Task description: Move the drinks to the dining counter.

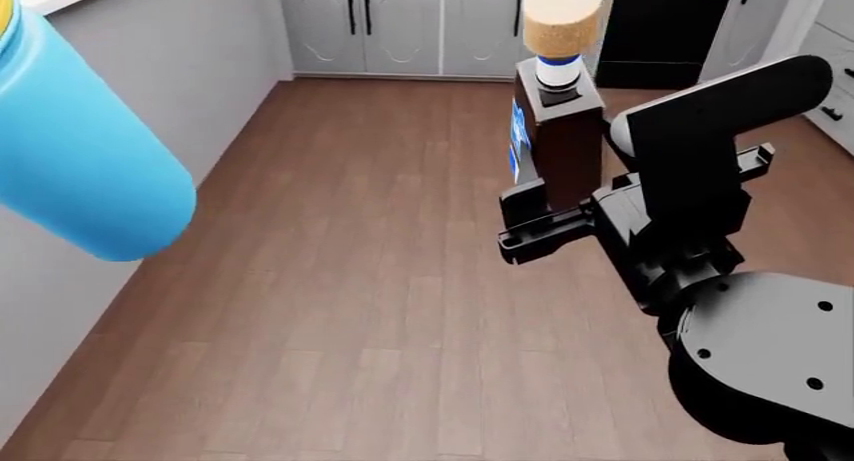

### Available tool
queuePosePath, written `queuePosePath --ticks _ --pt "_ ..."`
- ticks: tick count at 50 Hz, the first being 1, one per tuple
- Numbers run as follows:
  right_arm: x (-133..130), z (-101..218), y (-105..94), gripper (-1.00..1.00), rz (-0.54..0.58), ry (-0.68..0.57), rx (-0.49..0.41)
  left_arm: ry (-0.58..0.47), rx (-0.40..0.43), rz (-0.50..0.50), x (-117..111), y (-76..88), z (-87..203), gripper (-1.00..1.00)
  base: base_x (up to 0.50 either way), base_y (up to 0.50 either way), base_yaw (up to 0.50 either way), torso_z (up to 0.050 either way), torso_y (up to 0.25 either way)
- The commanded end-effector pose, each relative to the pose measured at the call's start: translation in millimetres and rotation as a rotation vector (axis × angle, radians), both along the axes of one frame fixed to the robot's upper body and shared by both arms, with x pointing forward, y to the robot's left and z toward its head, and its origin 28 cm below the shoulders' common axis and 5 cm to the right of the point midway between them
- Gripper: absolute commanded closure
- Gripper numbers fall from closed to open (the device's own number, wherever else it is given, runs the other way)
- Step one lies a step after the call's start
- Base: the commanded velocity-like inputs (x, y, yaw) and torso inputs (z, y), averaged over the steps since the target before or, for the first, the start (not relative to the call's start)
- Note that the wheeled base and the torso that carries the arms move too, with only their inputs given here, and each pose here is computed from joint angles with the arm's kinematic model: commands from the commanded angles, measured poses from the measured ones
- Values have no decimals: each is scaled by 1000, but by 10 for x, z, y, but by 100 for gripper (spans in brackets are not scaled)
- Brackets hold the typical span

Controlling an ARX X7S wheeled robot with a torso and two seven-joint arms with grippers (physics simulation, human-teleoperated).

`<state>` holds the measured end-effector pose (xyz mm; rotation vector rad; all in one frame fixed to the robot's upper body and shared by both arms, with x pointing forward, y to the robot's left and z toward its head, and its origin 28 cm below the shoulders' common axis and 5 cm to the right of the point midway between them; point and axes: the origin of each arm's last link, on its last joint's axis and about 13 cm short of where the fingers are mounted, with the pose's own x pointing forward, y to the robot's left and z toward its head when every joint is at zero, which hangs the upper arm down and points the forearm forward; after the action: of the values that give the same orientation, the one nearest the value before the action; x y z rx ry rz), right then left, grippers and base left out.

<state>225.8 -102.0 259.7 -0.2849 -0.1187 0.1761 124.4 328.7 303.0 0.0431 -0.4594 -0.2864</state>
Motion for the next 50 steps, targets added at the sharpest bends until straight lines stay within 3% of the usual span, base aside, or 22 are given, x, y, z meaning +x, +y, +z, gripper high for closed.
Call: queuePosePath --ticks 1,18,22,26,50 --pt "30 75 -40 100 -54 -63 -7 -15 -30 12 -25 10 12 100 -498 -45 0 0 0" --pt "40 100 -7 100 -51 -75 -30 -17 -31 2 5 16 13 100 -498 -50 0 1 2" --pt "29 125 -21 100 -33 -82 23 -16 -31 5 -16 22 7 100 -253 -25 0 0 3" --pt "17 104 -15 100 -59 -99 -32 -15 -34 10 -27 28 -13 100 0 0 0 0 3" --pt "32 101 6 100 -73 -59 -36 -11 -29 7 -20 16 -10 100 -459 -185 0 1 2"
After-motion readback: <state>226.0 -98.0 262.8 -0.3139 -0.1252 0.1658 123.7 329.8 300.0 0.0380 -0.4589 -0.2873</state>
